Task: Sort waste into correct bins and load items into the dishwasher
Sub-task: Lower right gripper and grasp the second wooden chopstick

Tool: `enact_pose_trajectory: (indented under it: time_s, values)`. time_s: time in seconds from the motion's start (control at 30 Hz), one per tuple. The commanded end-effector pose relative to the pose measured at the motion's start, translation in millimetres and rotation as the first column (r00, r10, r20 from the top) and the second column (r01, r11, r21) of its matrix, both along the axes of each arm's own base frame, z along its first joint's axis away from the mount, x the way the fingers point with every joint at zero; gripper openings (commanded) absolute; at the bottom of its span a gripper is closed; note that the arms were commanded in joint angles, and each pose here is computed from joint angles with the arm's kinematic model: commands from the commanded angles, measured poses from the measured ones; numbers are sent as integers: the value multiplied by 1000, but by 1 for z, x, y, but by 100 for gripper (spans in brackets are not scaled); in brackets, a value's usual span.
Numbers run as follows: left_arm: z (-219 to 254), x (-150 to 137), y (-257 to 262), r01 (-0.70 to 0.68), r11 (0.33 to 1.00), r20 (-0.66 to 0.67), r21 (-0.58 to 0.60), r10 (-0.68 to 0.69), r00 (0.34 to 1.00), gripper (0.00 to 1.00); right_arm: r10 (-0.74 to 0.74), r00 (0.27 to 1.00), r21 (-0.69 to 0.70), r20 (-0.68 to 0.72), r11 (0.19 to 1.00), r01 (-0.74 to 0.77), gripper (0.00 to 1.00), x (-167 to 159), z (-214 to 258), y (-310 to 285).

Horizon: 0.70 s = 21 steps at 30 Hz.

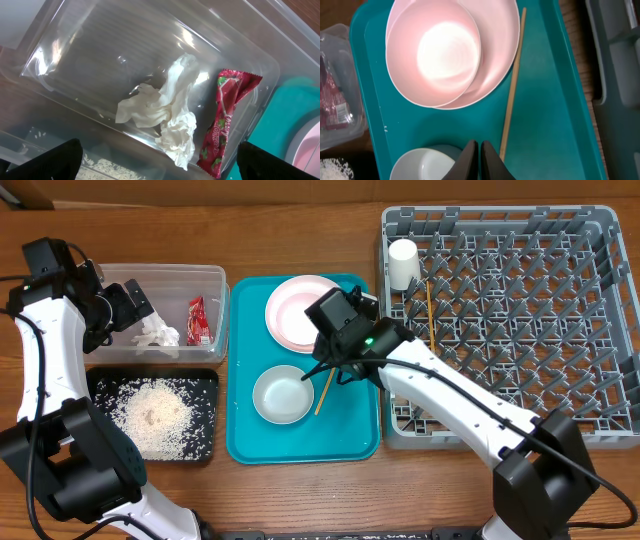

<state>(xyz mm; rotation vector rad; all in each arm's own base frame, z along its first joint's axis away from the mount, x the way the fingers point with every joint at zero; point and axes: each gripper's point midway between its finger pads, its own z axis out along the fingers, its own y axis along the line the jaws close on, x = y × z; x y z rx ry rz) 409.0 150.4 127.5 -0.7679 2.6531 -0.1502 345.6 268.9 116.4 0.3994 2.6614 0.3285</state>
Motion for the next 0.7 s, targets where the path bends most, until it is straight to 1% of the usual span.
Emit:
enact_pose_trajectory:
  time_s: [0.0, 0.17, 0.37, 0.67]
  values:
    - [19, 4, -3, 27, 999, 40, 31, -28, 999, 100, -41, 998, -41, 37, 998, 42, 6, 2, -4, -3]
    - [19, 4, -3, 27, 999, 40, 31, -28, 999, 100, -34, 999, -58, 21, 998, 35, 6, 1, -18, 1]
    - [19, 4, -3, 27, 999, 40, 31, -28, 999, 100, -33, 999, -96, -15, 995, 32, 17, 1, -41, 1]
    - [19, 4, -3, 27, 999, 40, 31, -28, 999, 100, -34, 999, -122, -42, 992, 29, 21, 2, -65, 2]
